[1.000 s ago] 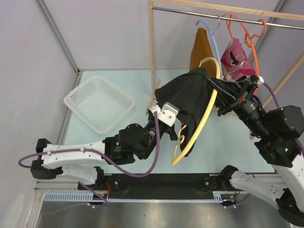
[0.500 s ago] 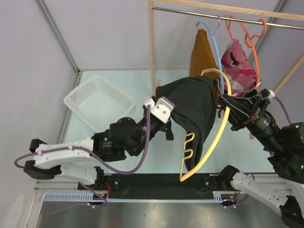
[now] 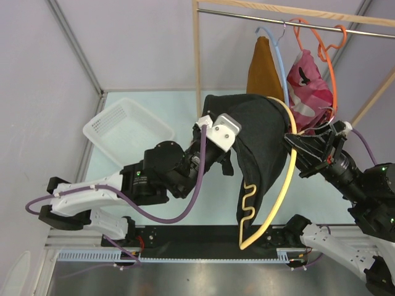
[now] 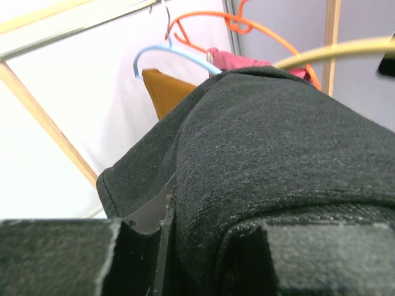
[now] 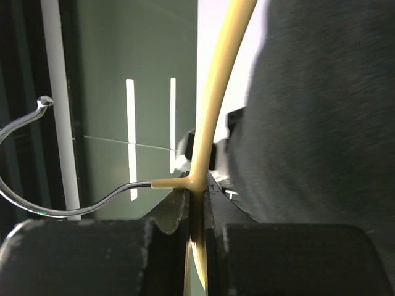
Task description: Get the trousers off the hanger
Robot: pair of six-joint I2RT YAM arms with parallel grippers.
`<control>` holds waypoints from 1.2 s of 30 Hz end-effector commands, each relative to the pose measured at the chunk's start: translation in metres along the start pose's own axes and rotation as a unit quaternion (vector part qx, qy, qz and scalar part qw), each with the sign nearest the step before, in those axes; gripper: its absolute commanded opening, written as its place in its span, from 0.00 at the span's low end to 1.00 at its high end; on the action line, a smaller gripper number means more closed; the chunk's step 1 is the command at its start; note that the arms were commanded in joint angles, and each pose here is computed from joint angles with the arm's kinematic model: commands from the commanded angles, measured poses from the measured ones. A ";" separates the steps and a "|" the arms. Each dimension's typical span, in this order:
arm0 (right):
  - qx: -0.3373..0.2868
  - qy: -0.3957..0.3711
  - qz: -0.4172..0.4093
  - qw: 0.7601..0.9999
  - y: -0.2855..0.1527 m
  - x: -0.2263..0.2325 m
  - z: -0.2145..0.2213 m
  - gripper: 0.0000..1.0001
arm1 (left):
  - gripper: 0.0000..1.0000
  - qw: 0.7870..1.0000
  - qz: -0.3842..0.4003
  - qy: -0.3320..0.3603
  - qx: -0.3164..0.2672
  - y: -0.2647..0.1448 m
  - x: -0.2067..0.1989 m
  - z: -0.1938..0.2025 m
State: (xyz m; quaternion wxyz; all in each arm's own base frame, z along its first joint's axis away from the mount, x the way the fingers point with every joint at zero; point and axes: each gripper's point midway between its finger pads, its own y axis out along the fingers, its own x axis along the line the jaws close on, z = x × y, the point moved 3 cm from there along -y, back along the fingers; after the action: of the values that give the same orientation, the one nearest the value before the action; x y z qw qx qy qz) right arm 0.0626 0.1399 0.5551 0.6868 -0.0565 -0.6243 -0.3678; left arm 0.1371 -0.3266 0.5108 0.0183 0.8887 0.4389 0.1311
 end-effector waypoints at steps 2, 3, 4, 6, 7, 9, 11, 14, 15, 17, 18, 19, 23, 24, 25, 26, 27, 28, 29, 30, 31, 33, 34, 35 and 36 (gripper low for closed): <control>0.045 -0.011 0.019 0.999 0.000 -0.011 0.011 0.00 | 0.00 0.991 -0.052 -0.093 -0.085 -0.013 0.043 -0.076; 0.045 -0.013 0.025 0.999 0.002 -0.014 0.011 0.00 | 0.00 0.991 -0.053 -0.086 -0.086 -0.013 0.043 -0.078; 0.044 -0.017 0.030 0.998 0.004 -0.016 0.010 0.00 | 0.00 0.991 -0.055 -0.086 -0.088 -0.013 0.044 -0.081; 0.038 -0.029 0.040 0.998 0.005 -0.021 0.008 0.00 | 0.00 0.991 -0.062 -0.082 -0.085 -0.012 0.043 -0.082; 0.035 -0.033 0.045 0.998 0.005 -0.024 0.006 0.00 | 0.00 0.990 -0.067 -0.085 -0.086 -0.013 0.045 -0.084; 0.025 -0.043 0.065 0.997 0.004 -0.033 0.002 0.00 | 0.00 0.989 -0.085 -0.083 -0.087 -0.013 0.050 -0.085; 0.019 -0.045 0.081 0.995 0.002 -0.044 -0.001 0.00 | 0.01 0.989 -0.098 -0.073 -0.087 -0.013 0.055 -0.087; 0.020 -0.047 0.097 0.994 -0.002 -0.053 -0.002 0.00 | 0.00 0.988 -0.120 -0.058 -0.083 -0.013 0.061 -0.088; 0.019 -0.049 0.104 0.993 -0.003 -0.059 -0.003 0.00 | 0.00 0.987 -0.124 -0.056 -0.083 -0.012 0.062 -0.089; 0.019 -0.050 0.114 0.992 -0.006 -0.064 -0.004 0.00 | 0.01 0.986 -0.140 -0.044 -0.076 -0.011 0.065 -0.089; 0.017 -0.051 0.120 0.991 -0.007 -0.068 -0.005 0.00 | 0.00 0.986 -0.144 -0.044 -0.076 -0.011 0.066 -0.091; 0.016 -0.053 0.125 0.991 -0.008 -0.071 -0.006 0.00 | 0.01 0.985 -0.153 -0.043 -0.071 -0.010 0.067 -0.091; 0.009 -0.060 0.148 0.987 -0.013 -0.083 -0.010 0.00 | 0.00 0.983 -0.175 -0.023 -0.057 -0.009 0.071 -0.090; 0.007 -0.063 0.148 0.987 -0.016 -0.083 -0.010 0.00 | 0.00 0.982 -0.179 -0.025 -0.057 -0.009 0.071 -0.091; 0.004 -0.065 0.156 0.986 -0.018 -0.087 -0.012 0.00 | 0.00 0.981 -0.182 -0.027 -0.056 -0.009 0.073 -0.091; 0.000 -0.065 0.161 0.985 -0.020 -0.090 -0.013 0.00 | 0.00 0.981 -0.186 -0.028 -0.054 -0.010 0.075 -0.091; -0.005 -0.068 0.161 0.985 -0.023 -0.091 -0.014 0.00 | 0.00 0.980 -0.188 -0.029 -0.053 -0.011 0.077 -0.092; -0.010 -0.068 0.171 0.983 -0.026 -0.097 -0.017 0.00 | 0.01 0.979 -0.194 -0.027 -0.049 -0.011 0.080 -0.091; -0.015 -0.069 0.172 0.983 -0.029 -0.098 -0.018 0.00 | 0.00 0.979 -0.198 -0.026 -0.047 -0.013 0.083 -0.091; -0.020 -0.071 0.179 0.981 -0.032 -0.102 -0.020 0.00 | 0.00 0.978 -0.202 -0.025 -0.045 -0.013 0.085 -0.090; -0.025 -0.072 0.182 0.980 -0.033 -0.104 -0.022 0.00 | 0.00 0.977 -0.205 -0.029 -0.044 -0.016 0.091 -0.091; -0.029 -0.076 0.189 0.979 -0.037 -0.109 -0.024 0.00 | 0.00 0.976 -0.211 -0.036 -0.041 -0.018 0.098 -0.090; -0.031 -0.077 0.193 0.978 -0.038 -0.112 -0.025 0.00 | 0.00 0.976 -0.212 -0.031 -0.034 -0.020 0.101 -0.088; -0.031 -0.079 0.200 0.976 -0.040 -0.115 -0.025 0.00 | 0.01 0.976 -0.212 -0.031 -0.031 -0.021 0.103 -0.086; -0.031 -0.082 0.205 0.975 -0.041 -0.118 -0.026 0.00 | 0.00 0.976 -0.214 -0.039 -0.029 -0.022 0.106 -0.084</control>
State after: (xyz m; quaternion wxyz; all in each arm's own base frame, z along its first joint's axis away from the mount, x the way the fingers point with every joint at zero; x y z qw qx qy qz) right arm 0.0659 0.1506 0.4392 0.7011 -0.2123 -0.6364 -0.2414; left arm 0.1569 -0.2928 0.5737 0.0065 0.7880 0.5899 0.1761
